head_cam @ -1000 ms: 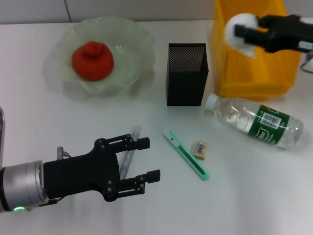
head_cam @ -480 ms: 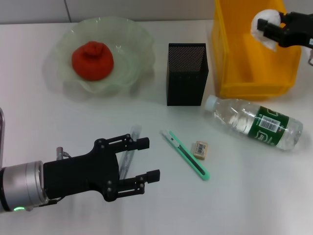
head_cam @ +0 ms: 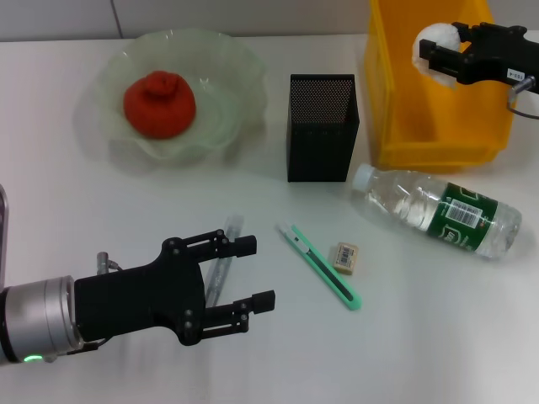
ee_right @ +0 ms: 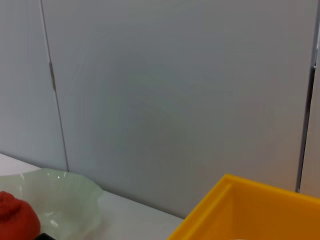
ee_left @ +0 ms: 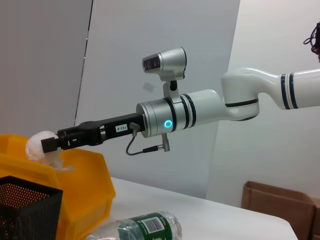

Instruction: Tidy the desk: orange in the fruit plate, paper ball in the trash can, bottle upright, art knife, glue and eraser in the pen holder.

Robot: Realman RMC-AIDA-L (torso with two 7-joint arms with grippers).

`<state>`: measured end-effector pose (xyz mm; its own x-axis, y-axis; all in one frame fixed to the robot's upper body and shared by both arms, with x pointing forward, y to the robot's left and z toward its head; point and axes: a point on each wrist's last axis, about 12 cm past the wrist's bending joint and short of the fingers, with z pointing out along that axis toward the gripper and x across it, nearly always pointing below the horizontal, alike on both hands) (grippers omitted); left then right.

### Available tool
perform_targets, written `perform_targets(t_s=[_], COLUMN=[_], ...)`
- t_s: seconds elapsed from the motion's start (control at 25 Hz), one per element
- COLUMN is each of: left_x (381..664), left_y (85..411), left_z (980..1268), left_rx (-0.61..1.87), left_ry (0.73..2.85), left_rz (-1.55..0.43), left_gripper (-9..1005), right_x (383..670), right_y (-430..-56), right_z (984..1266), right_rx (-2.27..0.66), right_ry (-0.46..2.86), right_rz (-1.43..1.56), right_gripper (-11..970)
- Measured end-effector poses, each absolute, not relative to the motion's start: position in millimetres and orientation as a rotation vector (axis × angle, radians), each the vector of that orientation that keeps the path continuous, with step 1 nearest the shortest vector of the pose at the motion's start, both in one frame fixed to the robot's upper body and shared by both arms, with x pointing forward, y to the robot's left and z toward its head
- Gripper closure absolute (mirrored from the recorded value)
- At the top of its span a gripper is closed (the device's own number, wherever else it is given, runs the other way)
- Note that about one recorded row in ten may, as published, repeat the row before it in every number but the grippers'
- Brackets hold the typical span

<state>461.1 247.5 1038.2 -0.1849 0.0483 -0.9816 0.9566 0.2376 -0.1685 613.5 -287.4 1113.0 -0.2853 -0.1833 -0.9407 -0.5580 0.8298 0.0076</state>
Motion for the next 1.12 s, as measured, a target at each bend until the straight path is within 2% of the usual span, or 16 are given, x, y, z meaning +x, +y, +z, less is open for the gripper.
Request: perform_targets(t_s=[0.24, 0.52, 0.8, 0.84, 1.12], left_x=[462, 463, 463, 463, 465], left_y=[247, 248, 247, 248, 248], left_z=[1038, 1039, 1039, 1039, 1040], left_rx=[0.992, 0.993, 0.992, 0.991, 0.986], left_ry=[1.496, 1.494, 1.493, 1.493, 1.490], left_rz=[-1.120, -1.117, -1.116, -1.116, -1.112], left_gripper=[281, 282, 281, 281, 282], right_x=[613, 609, 588, 581, 571], right_y=[-287, -282, -267, -263, -257], right_z=[1114, 1120, 1153, 1166, 1205], right_rx=[-0.563, -0.596, -0.752, -0.803, -0.921], right_ry=[1.852, 1.830, 1.741, 1.725, 1.884], right_rz=[0.406, 0.472, 0.721, 0.775, 0.742], right_gripper=[353, 245, 245, 245, 245])
